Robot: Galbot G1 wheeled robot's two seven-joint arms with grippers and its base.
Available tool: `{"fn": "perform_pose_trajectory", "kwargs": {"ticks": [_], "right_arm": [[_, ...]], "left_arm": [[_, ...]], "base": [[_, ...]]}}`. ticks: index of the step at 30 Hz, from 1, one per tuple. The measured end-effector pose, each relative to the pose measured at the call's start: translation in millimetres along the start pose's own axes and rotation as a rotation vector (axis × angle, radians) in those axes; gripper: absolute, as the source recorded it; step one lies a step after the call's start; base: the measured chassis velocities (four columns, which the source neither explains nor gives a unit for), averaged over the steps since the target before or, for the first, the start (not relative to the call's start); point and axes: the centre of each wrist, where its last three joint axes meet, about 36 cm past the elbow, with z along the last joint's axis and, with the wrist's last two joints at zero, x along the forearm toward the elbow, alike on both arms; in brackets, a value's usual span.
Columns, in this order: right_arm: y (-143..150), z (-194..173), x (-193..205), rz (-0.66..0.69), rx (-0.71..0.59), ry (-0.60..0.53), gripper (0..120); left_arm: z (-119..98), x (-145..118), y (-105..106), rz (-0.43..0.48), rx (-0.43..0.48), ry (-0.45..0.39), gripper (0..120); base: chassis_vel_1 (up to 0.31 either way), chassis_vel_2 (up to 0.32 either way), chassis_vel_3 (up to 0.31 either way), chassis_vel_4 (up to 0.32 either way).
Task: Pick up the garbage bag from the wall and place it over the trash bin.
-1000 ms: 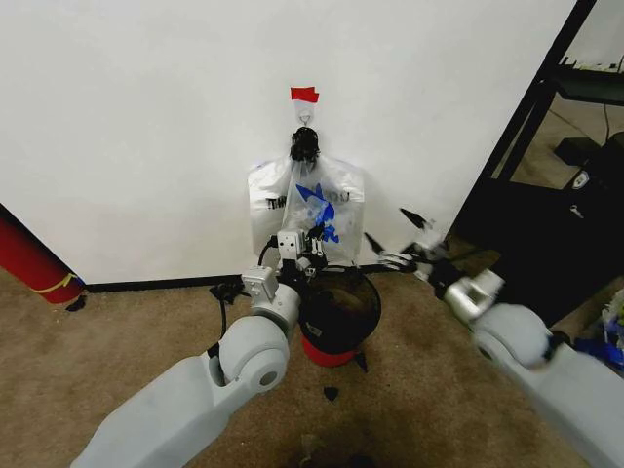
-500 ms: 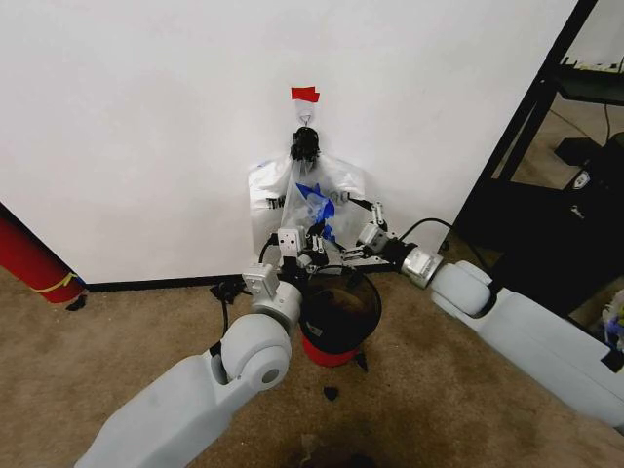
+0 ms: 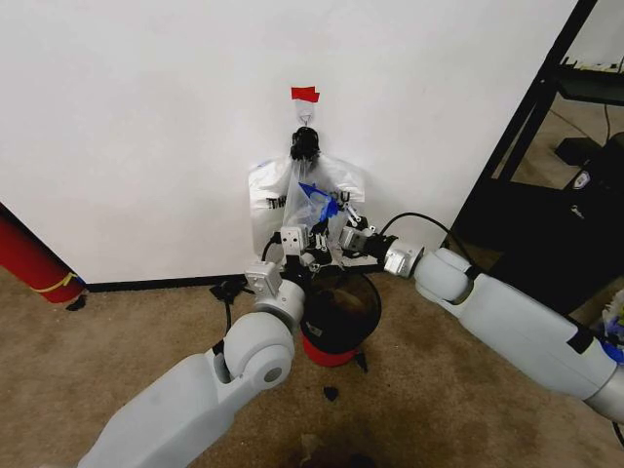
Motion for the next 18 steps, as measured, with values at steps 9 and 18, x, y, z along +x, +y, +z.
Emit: {"fn": "perform_pose_trajectory", "kwargs": {"ticks": [9, 18], "right_arm": [[8.4, 4.0, 1.9, 0.005, -0.026, 0.048, 23], [17.8, -5.8, -1.4, 0.086, -0.173, 0.112, 0]], "left_arm": [[-3.9, -0.2, 1.8, -0.009, 0.009, 0.0, 0], [-6.2, -0.8, 1.4, -0.017, 0.02, 0.001, 0]], "base": [[0.0, 0.0, 0.0, 0.0], [0.0, 0.0, 0.0, 0.0]]}}
